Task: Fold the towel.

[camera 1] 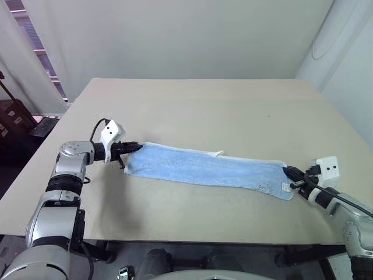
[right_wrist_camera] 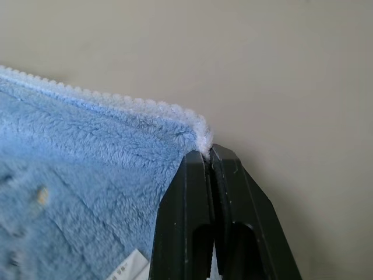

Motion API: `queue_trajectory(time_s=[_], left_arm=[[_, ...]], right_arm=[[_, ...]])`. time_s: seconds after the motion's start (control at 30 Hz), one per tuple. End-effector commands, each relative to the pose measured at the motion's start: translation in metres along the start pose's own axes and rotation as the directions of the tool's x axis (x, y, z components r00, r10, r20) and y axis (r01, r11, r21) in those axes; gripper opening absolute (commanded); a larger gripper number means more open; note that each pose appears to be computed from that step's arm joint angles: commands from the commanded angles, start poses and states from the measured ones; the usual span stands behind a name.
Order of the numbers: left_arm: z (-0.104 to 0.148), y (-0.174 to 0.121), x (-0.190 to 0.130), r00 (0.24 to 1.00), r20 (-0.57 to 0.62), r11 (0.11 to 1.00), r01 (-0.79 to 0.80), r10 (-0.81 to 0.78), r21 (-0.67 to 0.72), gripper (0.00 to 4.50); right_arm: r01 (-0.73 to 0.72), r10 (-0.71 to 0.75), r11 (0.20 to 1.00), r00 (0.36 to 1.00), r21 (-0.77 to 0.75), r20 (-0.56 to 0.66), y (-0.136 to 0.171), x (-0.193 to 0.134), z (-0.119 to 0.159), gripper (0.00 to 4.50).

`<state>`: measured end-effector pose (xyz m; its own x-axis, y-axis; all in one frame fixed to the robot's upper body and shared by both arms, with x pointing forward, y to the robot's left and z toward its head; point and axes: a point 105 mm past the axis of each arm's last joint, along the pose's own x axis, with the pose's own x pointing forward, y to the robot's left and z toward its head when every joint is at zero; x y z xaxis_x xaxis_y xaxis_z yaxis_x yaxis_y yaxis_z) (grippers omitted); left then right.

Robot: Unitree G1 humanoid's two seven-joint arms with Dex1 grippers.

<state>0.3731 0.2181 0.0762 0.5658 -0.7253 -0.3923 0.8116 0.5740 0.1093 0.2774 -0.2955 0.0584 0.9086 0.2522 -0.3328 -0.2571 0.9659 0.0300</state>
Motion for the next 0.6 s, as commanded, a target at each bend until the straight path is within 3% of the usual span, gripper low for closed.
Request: queue_trajectory(time_s=[0.03,0.27,0.37,0.6], left_arm=[[-0.003,0.011,-0.012,0.998,-0.025,0.999,-0.049,0.049,-0.015,0.03],[-0.018,0.008,-0.013,0.997,-0.067,0.995,-0.051,0.045,-0.088,0.03],[-0.017,0.011,-0.011,0.996,-0.056,0.990,-0.079,0.073,-0.116,0.73],[-0.005,0.017,-0.010,0.996,-0.010,0.986,-0.094,0.093,-0.137,3.21]], right_arm=[[0.061,-0.061,0.997,0.998,-0.039,0.001,-0.013,0.001,0.005,0.00],[0.028,-0.028,0.999,0.999,-0.022,-0.041,-0.008,0.012,0.003,0.00],[-0.009,0.007,1.000,0.996,-0.016,-0.087,-0.003,0.011,-0.001,0.71],[0.012,-0.010,0.998,0.999,0.059,-0.031,-0.008,0.002,0.018,3.19]])
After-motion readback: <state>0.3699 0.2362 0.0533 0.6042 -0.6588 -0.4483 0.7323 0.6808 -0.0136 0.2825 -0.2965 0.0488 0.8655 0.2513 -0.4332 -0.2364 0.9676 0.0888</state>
